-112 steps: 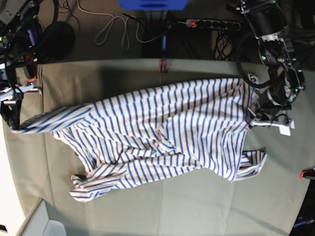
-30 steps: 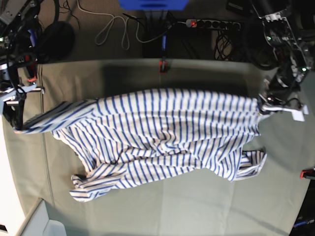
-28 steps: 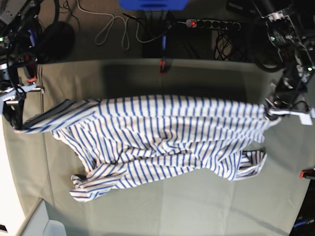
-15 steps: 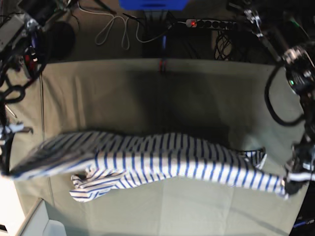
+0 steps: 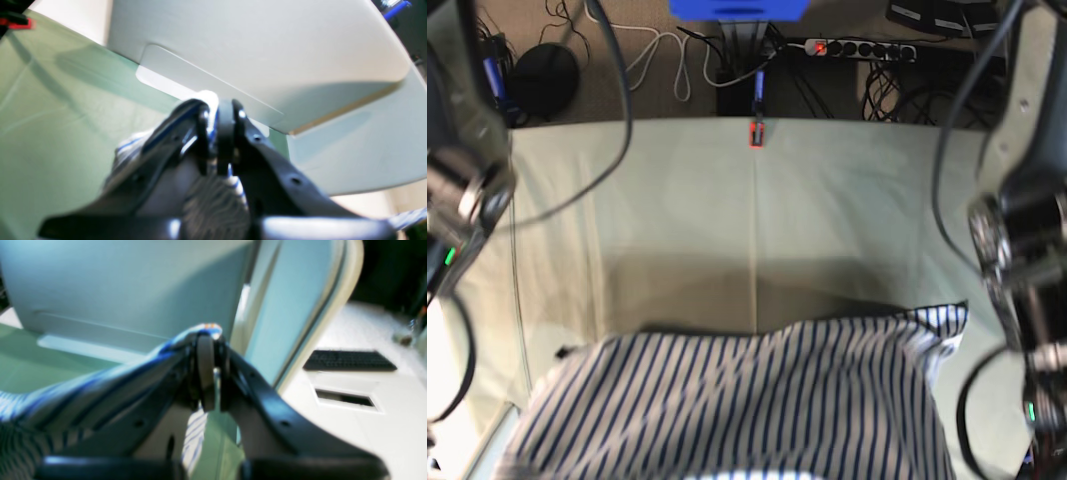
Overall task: Layout the t-shirt on the table in an organized manner, then fold the t-shirt properly
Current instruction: 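Lift the shirt with both grippers and swing it up, then lower the stretched shirt flat onto the table with both grippers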
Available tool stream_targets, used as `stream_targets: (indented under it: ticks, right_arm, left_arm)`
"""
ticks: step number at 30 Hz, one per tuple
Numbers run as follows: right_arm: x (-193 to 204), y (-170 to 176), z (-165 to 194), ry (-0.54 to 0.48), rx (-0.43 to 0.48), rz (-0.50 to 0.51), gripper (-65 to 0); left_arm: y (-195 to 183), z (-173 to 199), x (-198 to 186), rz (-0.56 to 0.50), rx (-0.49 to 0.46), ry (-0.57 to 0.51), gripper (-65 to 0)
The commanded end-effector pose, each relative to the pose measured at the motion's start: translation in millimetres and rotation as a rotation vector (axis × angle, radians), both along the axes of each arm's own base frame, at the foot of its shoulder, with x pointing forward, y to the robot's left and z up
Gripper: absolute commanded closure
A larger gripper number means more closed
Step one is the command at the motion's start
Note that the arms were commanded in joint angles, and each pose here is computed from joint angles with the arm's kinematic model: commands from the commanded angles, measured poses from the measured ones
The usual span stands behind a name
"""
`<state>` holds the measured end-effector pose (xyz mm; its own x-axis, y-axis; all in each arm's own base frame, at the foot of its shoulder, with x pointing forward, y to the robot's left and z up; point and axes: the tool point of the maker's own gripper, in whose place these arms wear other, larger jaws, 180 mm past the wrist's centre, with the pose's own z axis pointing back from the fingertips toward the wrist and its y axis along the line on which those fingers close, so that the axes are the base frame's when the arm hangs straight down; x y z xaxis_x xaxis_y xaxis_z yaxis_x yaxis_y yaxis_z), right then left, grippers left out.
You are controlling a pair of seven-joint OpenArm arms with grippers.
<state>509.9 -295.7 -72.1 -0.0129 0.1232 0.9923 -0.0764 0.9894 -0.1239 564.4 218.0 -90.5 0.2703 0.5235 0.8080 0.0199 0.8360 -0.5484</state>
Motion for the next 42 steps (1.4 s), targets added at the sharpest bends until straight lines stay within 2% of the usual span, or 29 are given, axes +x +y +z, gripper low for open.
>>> stream_targets:
  ticks: [1,3,7,8,12,15,20,22,26,27,30,39,42]
  right_arm:
    - [6,-12,49,-0.119,0.027,-0.013,0.0]
    - [28,-16,73,-0.148,0.080,0.004,0.0]
    - [52,-26,131,-0.224,0.097,0.019,0.0]
    - [55,-28,149,-0.250,0.096,0.023,0.0]
    - [74,-25,104,-0.169,0.113,0.042,0.0]
    - [79,-24,93,-0.157,0.135,0.048,0.0]
    - [73,-29,108,-0.193,0.119,0.038,0.0]
    - [64,-47,115,-0.207,0.107,0.006,0.0]
    - [42,-63,155,-0.317,0.123,-0.014,0.0]
    - [36,-68,157,-0.320,0.114,-0.025,0.0]
    - [26,-68,116,-0.267,0.089,-0.038,0.0]
    - [-21,-19,1,-0.152,-0.011,0.040,0.0]
    - [-47,-5,-26,-0.119,-0.072,0.058,0.0]
  left_arm:
    - [4,45,12,0.014,-0.001,-0.082,-0.1]
    - [-5,68,30,0.010,-0.006,-0.104,-0.1]
    - [-11,123,48,0.036,0.016,-0.194,-0.1]
    - [-11,123,50,0.045,0.022,-0.200,-0.1]
    - [-16,112,58,0.062,0.018,-0.198,-0.1]
    - [-18,115,59,0.064,0.004,-0.210,-0.1]
    - [-14,132,53,0.068,0.010,-0.256,-0.1]
    - [-14,141,50,0.065,0.016,-0.275,-0.1]
    - [-12,168,32,0.045,0.044,-0.330,-0.2]
    - [-12,150,29,0.040,0.039,-0.310,-0.2]
    - [-9,114,17,0.039,0.035,-0.278,-0.2]
    - [21,24,-17,0.103,0.010,-0.188,-0.2]
    - [24,-3,-36,0.078,-0.028,-0.121,-0.2]
